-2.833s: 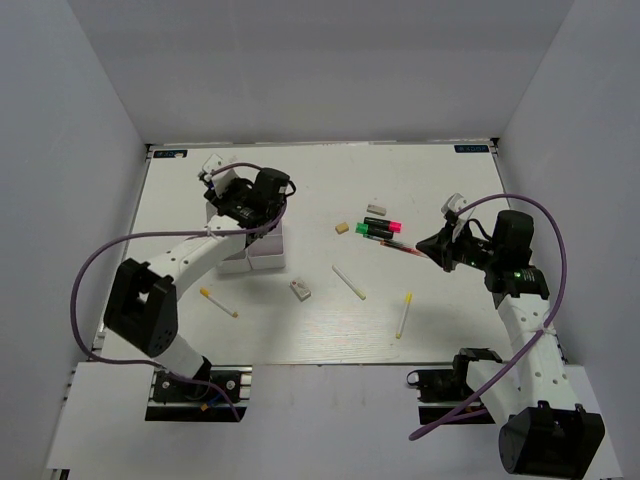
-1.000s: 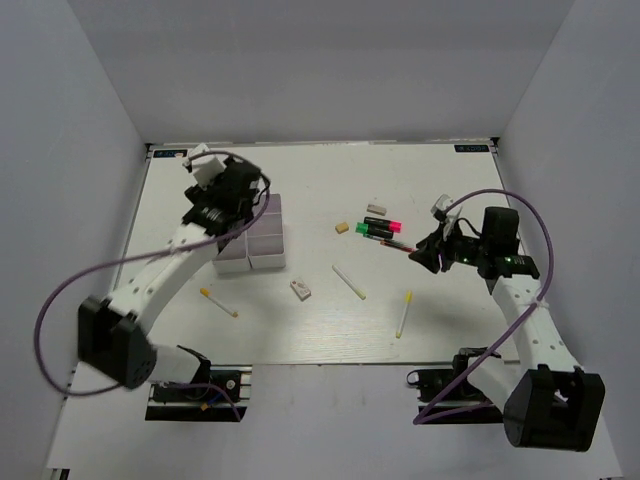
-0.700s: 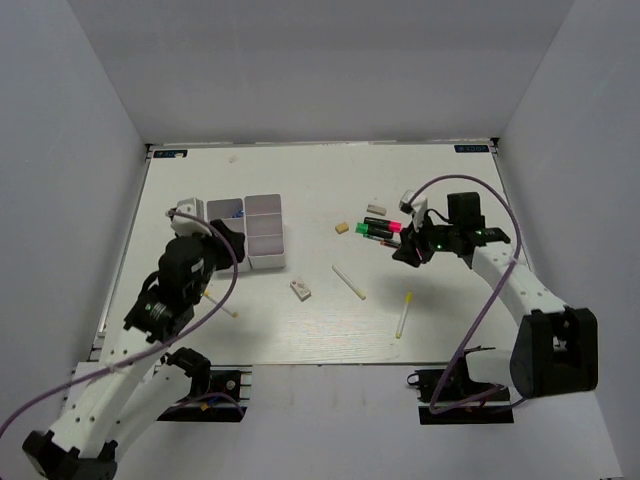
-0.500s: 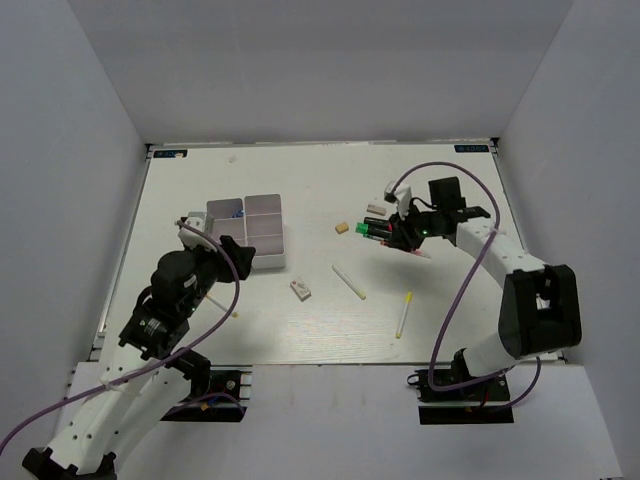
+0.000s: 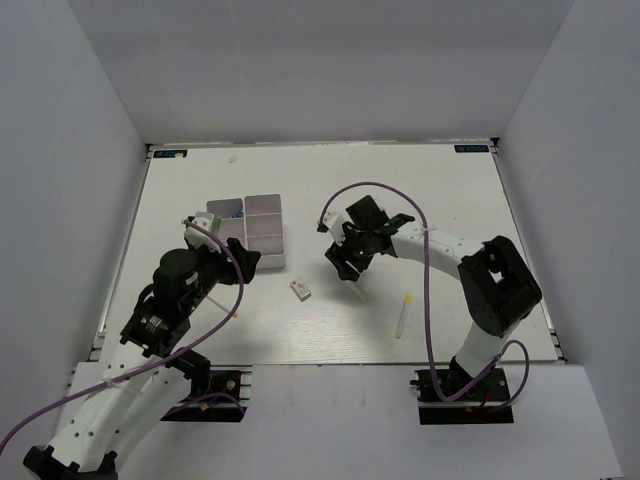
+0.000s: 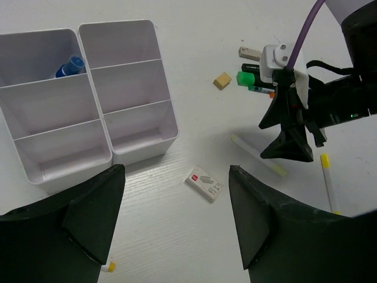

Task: Sort the stationery into containers
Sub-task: Pick up the pen from the center of the board.

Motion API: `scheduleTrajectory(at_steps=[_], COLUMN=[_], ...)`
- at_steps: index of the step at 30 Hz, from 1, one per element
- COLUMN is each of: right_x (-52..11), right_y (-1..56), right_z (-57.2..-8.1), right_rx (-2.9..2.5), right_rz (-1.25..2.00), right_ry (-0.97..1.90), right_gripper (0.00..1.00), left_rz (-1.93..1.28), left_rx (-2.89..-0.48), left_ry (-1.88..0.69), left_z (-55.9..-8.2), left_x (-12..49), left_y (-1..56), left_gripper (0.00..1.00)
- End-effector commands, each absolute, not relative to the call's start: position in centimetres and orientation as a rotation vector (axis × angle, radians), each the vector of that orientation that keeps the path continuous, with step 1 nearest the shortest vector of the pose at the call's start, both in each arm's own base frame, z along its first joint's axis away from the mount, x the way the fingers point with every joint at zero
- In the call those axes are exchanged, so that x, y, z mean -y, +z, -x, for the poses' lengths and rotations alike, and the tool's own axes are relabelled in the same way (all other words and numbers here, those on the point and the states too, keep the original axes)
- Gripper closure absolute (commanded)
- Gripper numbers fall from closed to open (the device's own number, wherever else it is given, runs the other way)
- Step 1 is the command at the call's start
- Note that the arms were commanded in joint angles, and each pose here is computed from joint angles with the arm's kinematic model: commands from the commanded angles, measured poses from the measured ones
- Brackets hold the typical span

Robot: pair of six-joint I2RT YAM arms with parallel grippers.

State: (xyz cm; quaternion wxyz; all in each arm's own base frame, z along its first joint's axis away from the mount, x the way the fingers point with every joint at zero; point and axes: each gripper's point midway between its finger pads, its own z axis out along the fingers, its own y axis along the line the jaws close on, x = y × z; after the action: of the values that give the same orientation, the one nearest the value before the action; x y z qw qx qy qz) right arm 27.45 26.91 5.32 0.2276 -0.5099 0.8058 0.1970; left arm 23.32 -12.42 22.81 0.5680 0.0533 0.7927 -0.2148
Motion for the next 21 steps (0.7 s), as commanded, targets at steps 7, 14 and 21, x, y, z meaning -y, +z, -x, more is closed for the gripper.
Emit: scheduleTrajectory(at_steps=[7,14,21], right_x=[-28.3,-29.6,-28.3], right_y=[5.0,3.3,1.1], right_z=[-29.6,-29.3,-27.9], right_rx=[-2.242,-2.266,-2.341], right_rz=[1.317,1.373,1.420], right_ry=[0.400,0.382,0.364], right_gripper=[0.32,0.34,0.58], left_rz=[-0.149,-0.149,-0.149], left_rx=[-1.846,-1.846,-1.846], left_ry=[-0.532,-0.532,-0.532], left_z=[-23.1,-23.1,-23.1], left_x=[12.8,12.8,12.8], left_y=[24.1,24.1,24.1], left_gripper=[0.19,0.18,0.18])
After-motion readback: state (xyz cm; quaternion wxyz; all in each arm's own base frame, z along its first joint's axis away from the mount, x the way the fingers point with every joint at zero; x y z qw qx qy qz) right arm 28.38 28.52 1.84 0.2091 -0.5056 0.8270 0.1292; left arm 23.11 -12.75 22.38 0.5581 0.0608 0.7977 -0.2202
